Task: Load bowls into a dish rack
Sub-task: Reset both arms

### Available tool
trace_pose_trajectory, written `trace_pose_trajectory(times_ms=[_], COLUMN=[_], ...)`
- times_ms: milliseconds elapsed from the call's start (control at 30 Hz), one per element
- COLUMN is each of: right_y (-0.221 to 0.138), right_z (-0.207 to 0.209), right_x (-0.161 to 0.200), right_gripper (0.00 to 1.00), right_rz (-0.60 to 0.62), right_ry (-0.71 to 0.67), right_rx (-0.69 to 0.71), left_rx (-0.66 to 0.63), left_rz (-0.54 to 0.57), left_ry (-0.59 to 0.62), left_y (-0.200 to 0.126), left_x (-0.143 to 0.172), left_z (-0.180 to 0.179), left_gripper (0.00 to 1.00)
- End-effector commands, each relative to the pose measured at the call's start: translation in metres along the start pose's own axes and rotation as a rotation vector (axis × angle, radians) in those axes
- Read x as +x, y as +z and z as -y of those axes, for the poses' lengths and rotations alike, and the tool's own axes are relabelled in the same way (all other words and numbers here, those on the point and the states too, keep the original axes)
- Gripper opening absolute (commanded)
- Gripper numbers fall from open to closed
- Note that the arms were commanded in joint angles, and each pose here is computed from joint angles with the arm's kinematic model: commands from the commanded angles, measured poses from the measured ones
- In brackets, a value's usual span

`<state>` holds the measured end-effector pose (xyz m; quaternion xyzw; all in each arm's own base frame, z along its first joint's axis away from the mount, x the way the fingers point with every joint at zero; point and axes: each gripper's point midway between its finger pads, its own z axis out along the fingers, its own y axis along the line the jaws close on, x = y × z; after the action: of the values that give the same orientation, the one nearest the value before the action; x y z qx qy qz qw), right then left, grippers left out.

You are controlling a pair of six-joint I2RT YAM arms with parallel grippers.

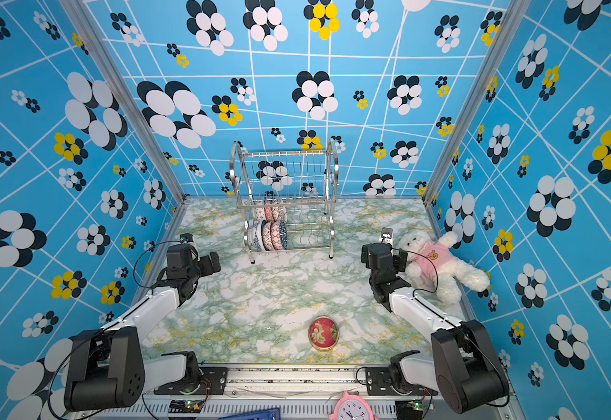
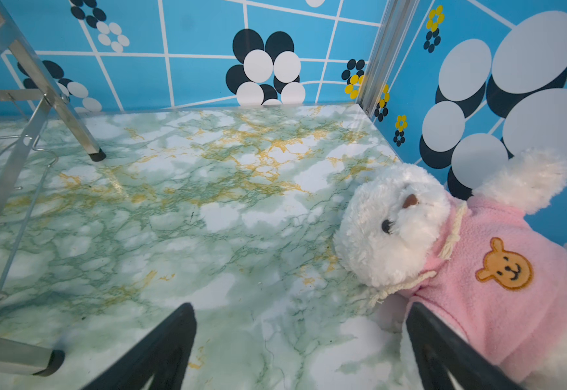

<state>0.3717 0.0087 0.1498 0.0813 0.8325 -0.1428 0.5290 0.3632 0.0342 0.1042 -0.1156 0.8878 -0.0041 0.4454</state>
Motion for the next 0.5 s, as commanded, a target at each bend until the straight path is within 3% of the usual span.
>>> trace_pose_trajectory(times_ms=[0,233,467], right_y=[-0.003,-0.001,0.015], right_z=[-0.006,0.000,0.012], right_x=[0.004,0.024,0.021], right_gripper=[1.00,1.00,0.99], right_rz=[-0.045,-0.094,-0.032], right_ry=[-0.038,-0.085,0.025], right_rx=[-0.055,-0.066,-0.124], left_rx=[0.004,0.021,0.054], left_rz=[0.036,0.050,0.114], left_ry=[-0.009,-0.005,0.029], left_y=[0.006,0.015,0.020], left_x=[-0.005,-0.002,-0.011], left_z=[-0.003,-0.001,0.004], left_gripper=[0.99,0.99,0.99])
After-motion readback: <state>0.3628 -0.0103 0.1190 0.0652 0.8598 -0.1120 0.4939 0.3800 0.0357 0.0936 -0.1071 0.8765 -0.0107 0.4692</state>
